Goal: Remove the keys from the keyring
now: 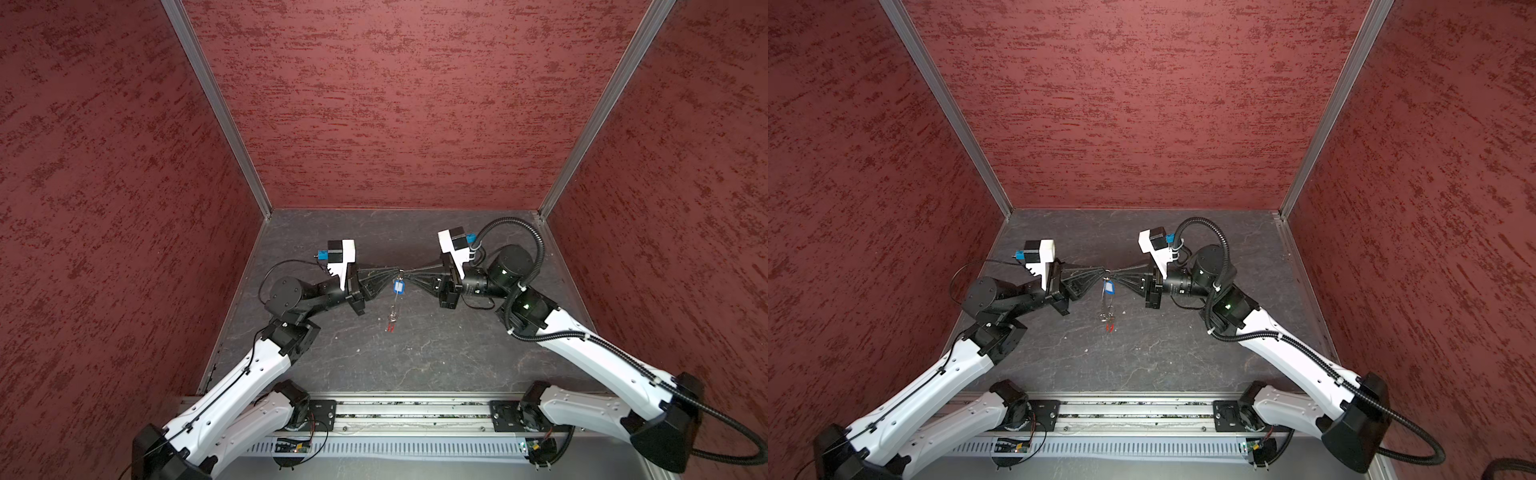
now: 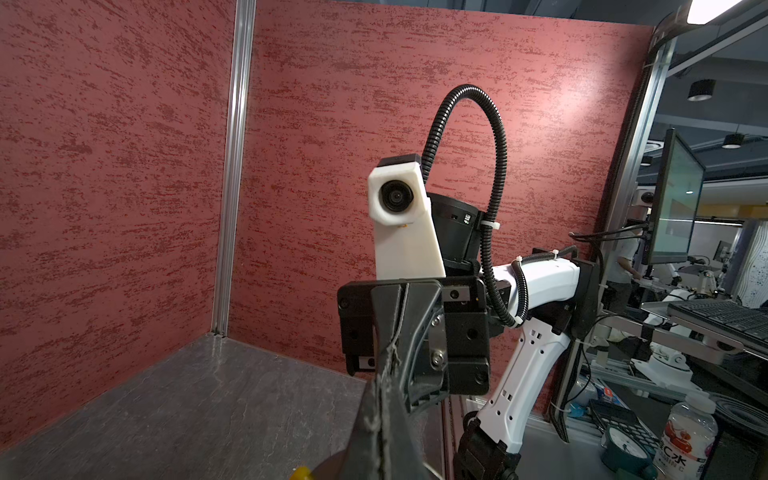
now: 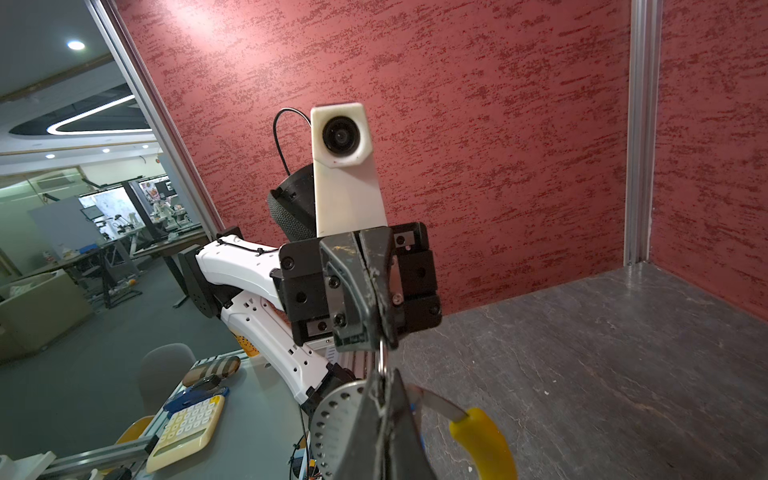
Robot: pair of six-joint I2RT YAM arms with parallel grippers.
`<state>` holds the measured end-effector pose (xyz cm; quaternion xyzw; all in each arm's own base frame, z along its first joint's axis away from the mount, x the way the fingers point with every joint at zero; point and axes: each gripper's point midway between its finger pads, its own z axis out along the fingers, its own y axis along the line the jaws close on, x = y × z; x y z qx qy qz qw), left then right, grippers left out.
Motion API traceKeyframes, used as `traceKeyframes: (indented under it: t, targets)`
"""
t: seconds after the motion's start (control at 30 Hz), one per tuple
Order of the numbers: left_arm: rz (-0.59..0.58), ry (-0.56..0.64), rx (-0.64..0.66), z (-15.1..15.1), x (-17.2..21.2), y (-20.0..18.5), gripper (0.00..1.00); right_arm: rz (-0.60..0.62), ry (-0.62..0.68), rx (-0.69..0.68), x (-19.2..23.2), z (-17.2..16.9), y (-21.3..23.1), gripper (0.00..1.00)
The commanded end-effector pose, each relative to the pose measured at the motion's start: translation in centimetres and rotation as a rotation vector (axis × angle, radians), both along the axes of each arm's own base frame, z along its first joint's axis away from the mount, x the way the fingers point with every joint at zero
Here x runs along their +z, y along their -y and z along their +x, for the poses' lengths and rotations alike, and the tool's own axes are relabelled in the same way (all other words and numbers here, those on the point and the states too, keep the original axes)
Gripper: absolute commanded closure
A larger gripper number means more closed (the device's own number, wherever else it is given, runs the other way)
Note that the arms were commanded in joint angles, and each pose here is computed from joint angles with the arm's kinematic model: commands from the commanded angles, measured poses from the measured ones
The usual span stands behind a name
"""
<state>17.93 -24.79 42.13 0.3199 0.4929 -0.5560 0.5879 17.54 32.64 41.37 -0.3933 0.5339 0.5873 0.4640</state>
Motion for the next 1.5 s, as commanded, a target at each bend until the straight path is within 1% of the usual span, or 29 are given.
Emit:
traceKeyframes:
  t: [0.0, 0.03, 0.1, 0.17, 0.2, 0.3, 0.5, 0.57, 0.67, 0.73, 0.77, 0.9, 1.03, 1.2, 1.37, 1.47]
  targets:
    - [0.002, -0.019, 0.011, 0.1, -0.1, 0.0, 1.00, 0.001, 0.035, 0.016, 0.7, -0.4, 0.5, 1.00]
    - [0.004, -0.026, 0.020, 0.2, -0.1, -0.1, 0.96, -0.010, 0.035, 0.008, 0.5, -0.2, 0.7, 1.00]
    - [0.011, -0.044, 0.029, 0.2, -0.3, -0.3, 0.74, -0.039, 0.028, -0.008, 0.1, 0.4, 1.3, 1.00]
    - [0.034, -0.075, 0.034, 0.2, -0.6, -0.3, 0.60, -0.066, 0.022, 0.007, -0.2, 0.6, 1.8, 1.00]
    - [0.048, -0.088, 0.037, 0.2, -0.7, -0.4, 0.57, -0.088, 0.021, 0.006, -0.5, 0.8, 2.0, 1.00]
    - [0.099, -0.130, 0.042, 0.2, -1.0, -0.4, 0.55, -0.137, 0.042, 0.021, -1.3, 0.9, 2.3, 1.00]
    - [0.243, -0.269, 0.010, 0.5, -2.4, 0.3, 0.56, -0.184, 0.060, 0.081, -2.0, 0.5, 2.4, 1.00]
    - [0.266, -0.296, -0.018, 0.4, -2.6, 0.7, 0.57, -0.188, 0.065, 0.094, -1.7, 0.4, 2.3, 1.00]
    - [0.287, -0.314, -0.041, 0.4, -2.7, 0.9, 0.63, -0.194, 0.074, 0.111, -1.3, 0.3, 2.2, 1.00]
    - [0.294, -0.319, -0.057, 0.2, -2.6, 1.0, 0.68, -0.203, 0.072, 0.115, -1.3, 0.3, 2.1, 1.00]
    - [0.298, -0.323, -0.063, 0.1, -2.5, 1.0, 0.70, -0.205, 0.074, 0.114, -1.2, 0.4, 2.0, 1.00]
    - [0.318, -0.342, -0.075, 0.3, -2.6, 1.2, 0.70, -0.211, 0.078, 0.111, -0.9, 0.5, 2.0, 1.00]
    - [0.317, -0.347, -0.086, 0.6, -2.6, 1.5, 0.79, -0.215, 0.075, 0.114, -0.9, 0.6, 1.9, 1.00]
    - [0.302, -0.328, -0.100, 0.3, -2.2, 1.5, 0.82, -0.220, 0.072, 0.104, -1.1, 0.8, 1.9, 1.00]
    - [0.305, -0.332, -0.116, 0.3, -2.3, 1.7, 0.91, -0.222, 0.073, 0.096, -1.0, 1.0, 1.9, 1.00]
    - [0.303, -0.333, -0.116, 0.4, -2.4, 1.8, 0.91, -0.220, 0.075, 0.096, -0.9, 1.0, 1.8, 1.00]
